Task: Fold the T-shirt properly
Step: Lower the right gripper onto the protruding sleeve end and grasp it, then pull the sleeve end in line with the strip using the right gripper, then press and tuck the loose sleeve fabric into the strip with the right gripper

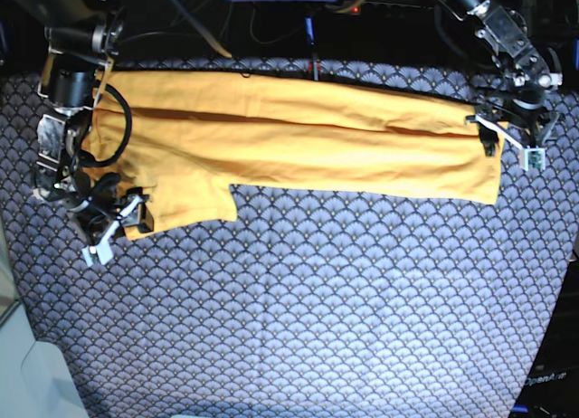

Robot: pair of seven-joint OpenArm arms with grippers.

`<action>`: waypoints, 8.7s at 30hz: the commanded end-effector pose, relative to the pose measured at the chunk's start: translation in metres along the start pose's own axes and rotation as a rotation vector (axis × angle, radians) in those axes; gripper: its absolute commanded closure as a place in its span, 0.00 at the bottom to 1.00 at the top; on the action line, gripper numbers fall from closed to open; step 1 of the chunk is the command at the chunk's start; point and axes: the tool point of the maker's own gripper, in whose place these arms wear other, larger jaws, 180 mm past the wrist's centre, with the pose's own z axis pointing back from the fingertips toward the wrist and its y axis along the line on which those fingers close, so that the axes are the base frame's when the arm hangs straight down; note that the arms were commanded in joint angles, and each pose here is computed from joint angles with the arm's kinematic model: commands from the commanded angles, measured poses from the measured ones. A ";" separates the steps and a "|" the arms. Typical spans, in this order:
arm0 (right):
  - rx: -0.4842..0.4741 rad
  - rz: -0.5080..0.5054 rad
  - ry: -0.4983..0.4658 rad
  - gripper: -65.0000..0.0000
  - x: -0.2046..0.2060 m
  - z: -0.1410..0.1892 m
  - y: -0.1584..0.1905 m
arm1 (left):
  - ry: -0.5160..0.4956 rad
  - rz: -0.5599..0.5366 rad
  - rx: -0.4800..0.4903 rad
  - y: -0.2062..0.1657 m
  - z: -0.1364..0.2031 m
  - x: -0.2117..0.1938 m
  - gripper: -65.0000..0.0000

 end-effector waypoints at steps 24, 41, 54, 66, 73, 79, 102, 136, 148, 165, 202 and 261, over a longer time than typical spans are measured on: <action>-0.057 0.152 -0.156 1.00 0.053 0.040 0.007 | -0.054 -0.006 0.015 0.006 0.001 0.017 0.35; -0.130 0.230 -0.200 1.00 0.008 0.116 0.044 | -0.055 -0.008 0.011 0.005 0.001 0.017 0.35; -0.120 0.271 -0.178 1.00 -0.012 0.137 0.061 | -0.049 -0.008 0.008 0.004 0.000 0.015 0.35; -0.048 0.175 -0.240 1.00 -0.056 0.148 0.087 | -0.050 -0.010 0.010 0.004 0.000 0.016 0.35; -0.028 0.138 -0.249 1.00 -0.078 0.156 0.093 | -0.053 -0.011 0.009 0.004 0.000 0.018 0.35; -0.020 0.065 -0.245 1.00 -0.104 0.152 0.089 | -0.053 -0.011 0.009 0.004 0.000 0.018 0.35; -0.026 0.018 -0.131 0.75 -0.134 0.143 0.087 | -0.052 -0.013 0.010 0.005 0.001 0.016 0.35; -0.268 0.092 -0.372 0.57 -0.043 0.184 0.021 | -0.053 -0.007 0.006 0.003 -0.001 0.016 0.35; -0.057 0.139 -0.289 0.56 -0.029 0.129 0.087 | -0.053 -0.006 0.005 0.003 -0.001 0.016 0.35; 0.081 0.319 -0.136 0.56 -0.019 0.094 0.121 | -0.055 -0.003 0.006 0.003 -0.001 0.016 0.35; 0.167 0.366 -0.070 0.60 -0.023 0.059 0.130 | -0.056 -0.001 0.009 0.004 0.000 0.016 0.35; 0.117 0.379 0.012 0.57 -0.026 0.060 0.116 | -0.059 0.006 0.002 -0.001 0.000 0.017 0.35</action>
